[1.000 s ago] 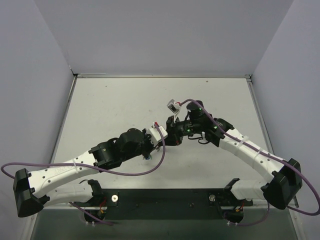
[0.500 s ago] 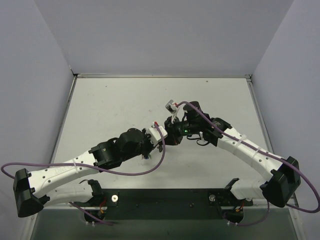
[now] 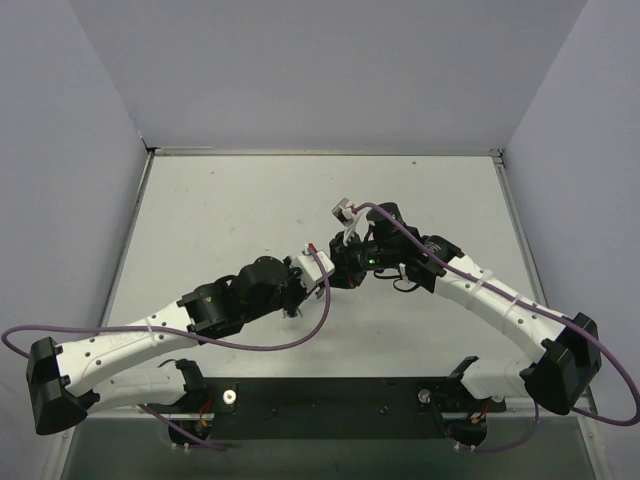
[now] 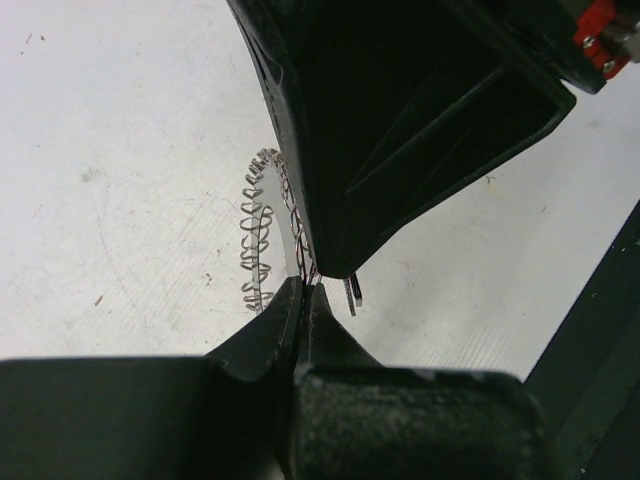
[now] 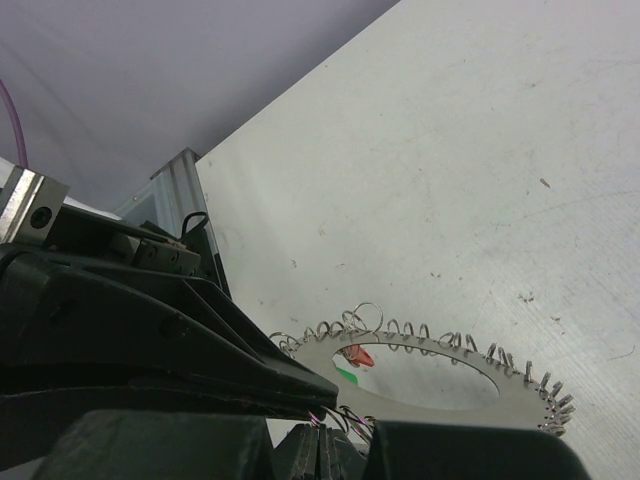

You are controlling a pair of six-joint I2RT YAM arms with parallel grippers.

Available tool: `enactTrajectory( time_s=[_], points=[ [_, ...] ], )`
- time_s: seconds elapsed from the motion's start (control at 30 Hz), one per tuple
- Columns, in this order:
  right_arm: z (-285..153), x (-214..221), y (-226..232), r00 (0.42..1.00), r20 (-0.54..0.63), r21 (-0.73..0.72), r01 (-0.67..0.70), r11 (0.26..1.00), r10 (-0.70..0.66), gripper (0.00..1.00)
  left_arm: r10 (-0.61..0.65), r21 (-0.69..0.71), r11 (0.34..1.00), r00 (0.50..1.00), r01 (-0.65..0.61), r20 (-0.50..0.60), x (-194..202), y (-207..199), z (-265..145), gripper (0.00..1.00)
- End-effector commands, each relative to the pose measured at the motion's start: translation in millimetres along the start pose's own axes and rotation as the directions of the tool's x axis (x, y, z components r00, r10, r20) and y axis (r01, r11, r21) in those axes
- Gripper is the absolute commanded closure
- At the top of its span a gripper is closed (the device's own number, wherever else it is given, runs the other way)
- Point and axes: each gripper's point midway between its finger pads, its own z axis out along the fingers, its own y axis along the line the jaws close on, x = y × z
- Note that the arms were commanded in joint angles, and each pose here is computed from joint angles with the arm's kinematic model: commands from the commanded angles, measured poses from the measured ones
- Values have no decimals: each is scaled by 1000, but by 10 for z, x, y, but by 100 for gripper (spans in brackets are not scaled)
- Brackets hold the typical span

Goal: Put the keys on the keyring

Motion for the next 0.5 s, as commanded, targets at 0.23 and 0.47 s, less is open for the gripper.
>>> enactTrajectory(
  time_s=[0.23,0.47],
  points=[
    [-46,-138,-85,998,61,35,7,999,-9,100,-42,35,999,980,36,195,-508,-31,-165,100],
    [-53,-113,-144,997,78,16,-25,1000,23,100,-54,51,998,974,44,221,-552,-49,-215,100]
  ],
)
